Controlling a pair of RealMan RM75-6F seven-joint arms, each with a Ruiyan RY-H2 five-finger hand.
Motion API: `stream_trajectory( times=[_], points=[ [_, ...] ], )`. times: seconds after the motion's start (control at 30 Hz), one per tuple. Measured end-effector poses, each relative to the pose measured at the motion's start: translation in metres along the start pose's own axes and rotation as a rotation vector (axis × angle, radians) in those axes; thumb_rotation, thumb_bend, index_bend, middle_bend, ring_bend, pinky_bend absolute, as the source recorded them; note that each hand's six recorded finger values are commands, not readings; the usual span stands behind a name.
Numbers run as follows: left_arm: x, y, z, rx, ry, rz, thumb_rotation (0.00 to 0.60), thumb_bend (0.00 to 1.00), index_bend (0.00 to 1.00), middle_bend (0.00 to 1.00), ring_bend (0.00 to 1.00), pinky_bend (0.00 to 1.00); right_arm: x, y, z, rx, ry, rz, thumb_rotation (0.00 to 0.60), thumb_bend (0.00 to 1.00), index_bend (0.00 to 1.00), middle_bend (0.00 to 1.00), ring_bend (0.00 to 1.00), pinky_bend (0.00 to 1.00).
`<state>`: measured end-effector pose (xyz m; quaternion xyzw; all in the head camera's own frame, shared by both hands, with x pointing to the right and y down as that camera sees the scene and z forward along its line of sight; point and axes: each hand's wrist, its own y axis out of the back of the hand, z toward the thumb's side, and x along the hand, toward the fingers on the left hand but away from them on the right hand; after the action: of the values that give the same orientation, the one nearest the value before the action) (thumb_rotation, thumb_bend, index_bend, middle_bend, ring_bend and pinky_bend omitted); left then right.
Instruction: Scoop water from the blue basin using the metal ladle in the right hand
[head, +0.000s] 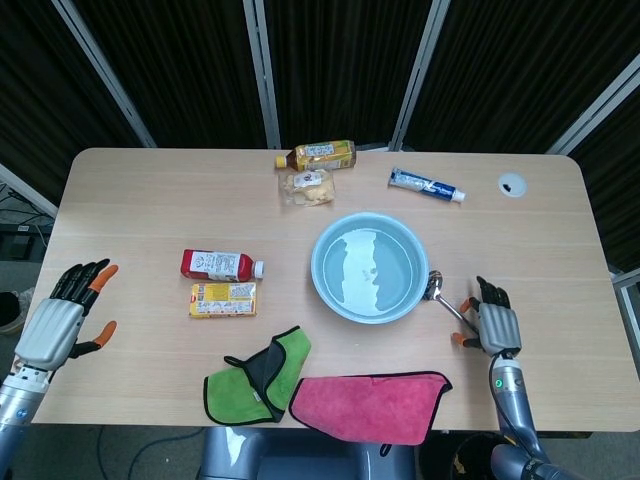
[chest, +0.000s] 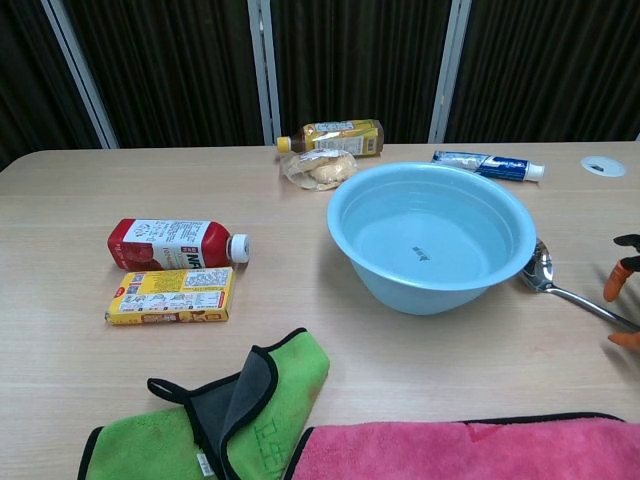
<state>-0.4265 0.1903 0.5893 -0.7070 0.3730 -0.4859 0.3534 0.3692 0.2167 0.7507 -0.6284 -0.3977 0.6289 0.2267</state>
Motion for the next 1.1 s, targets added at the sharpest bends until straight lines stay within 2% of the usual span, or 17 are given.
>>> stream_trajectory(
  times=[0.77, 1.1],
  points=[
    [0.001, -0.002, 0.000, 0.005, 0.000, -0.006, 0.600, 0.40, 0.00, 0.00, 0.00, 0.00, -0.008, -0.016, -0.010, -0.008, -0.020, 0.046, 0.600, 0.17, 0.47, 0.00, 0.00, 0.00],
    [0.001, 0.000, -0.001, 0.000, 0.001, -0.002, 0.600, 0.41, 0.00, 0.00, 0.00, 0.00, -0.010, -0.020, -0.009, 0.009, -0.023, 0.052, 0.600, 0.26, 0.55, 0.00, 0.00, 0.00]
  ],
)
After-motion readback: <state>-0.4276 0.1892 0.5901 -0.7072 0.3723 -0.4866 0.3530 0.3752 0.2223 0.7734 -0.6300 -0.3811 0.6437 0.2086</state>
